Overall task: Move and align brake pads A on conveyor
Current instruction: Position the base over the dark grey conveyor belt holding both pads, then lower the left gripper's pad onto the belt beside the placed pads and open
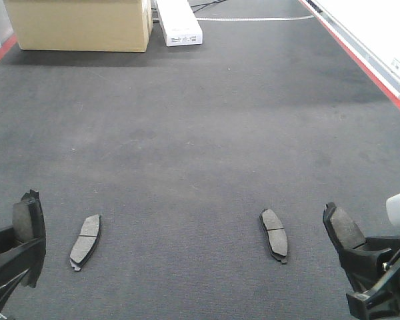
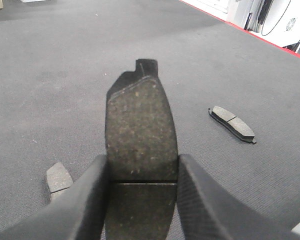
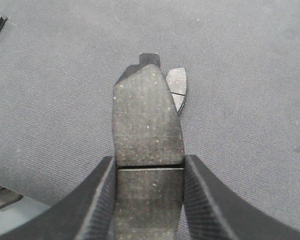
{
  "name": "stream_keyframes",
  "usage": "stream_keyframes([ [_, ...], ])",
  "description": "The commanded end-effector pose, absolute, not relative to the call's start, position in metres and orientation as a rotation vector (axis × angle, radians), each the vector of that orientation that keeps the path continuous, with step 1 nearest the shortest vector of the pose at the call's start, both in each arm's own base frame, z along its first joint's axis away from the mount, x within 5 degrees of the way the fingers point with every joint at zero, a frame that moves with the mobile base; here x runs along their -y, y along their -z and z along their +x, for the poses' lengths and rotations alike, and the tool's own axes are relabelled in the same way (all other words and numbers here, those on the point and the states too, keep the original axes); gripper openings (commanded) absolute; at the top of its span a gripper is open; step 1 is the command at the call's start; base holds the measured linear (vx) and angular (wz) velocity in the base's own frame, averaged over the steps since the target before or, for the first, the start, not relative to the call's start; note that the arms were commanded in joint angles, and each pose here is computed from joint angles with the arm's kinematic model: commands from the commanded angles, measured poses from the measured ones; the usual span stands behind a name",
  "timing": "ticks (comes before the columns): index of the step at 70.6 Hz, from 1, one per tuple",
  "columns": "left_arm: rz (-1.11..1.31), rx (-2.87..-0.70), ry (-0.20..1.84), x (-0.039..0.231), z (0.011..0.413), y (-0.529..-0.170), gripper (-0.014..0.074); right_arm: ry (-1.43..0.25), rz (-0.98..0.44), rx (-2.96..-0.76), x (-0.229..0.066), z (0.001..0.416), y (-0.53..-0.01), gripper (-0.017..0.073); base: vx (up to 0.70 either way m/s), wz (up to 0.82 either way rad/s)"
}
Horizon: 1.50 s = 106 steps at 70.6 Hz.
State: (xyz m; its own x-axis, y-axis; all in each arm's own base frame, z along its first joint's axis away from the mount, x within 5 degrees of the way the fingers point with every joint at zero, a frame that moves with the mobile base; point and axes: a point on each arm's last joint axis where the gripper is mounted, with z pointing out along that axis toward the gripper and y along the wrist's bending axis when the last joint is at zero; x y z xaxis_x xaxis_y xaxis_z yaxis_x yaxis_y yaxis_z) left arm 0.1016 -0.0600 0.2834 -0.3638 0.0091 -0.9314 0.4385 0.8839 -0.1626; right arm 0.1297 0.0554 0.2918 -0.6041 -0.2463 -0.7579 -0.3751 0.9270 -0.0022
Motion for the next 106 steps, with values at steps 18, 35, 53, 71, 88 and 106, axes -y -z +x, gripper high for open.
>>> stream_keyframes([
  [18, 0.327, -1.777, 0.515, 0.063, 0.102, -0.302, 0.0128, -0.216, -0.431, -2.129, -0.057, 0.134, -0.308, 0.0183, 0.0, 0.0],
  [35, 0.327, -1.777, 0.515, 0.063, 0.102, -0.302, 0.0128, -0.216, -0.431, -2.129, -0.057, 0.134, -0.308, 0.0183, 0.0, 0.0],
  [53, 0.327, -1.758, 0.523, 0.063, 0.102, -0.304, 0.0128, -0.216, -0.431, -2.129, -0.057, 0.134, -0.308, 0.0183, 0.0, 0.0],
  [71, 0.327, -1.759, 0.536, 0.068, 0.108, -0.303, 0.0128, -0.216, -0.431, -2.129, -0.057, 0.134, -0.308, 0.0183, 0.0, 0.0],
  [88, 0.332, -1.877, 0.532, 0.102, 0.157, -0.31, 0.0129, -0.216, -0.431, -2.129, -0.057, 0.134, -0.308, 0.0183, 0.0, 0.0],
  [106, 0.203, -2.115, 0.588, 0.152, 0.23, -0.296, 0.0129, -0.216, -0.431, -2.129, -0.057, 0.134, -0.308, 0.0183, 0.0, 0.0],
])
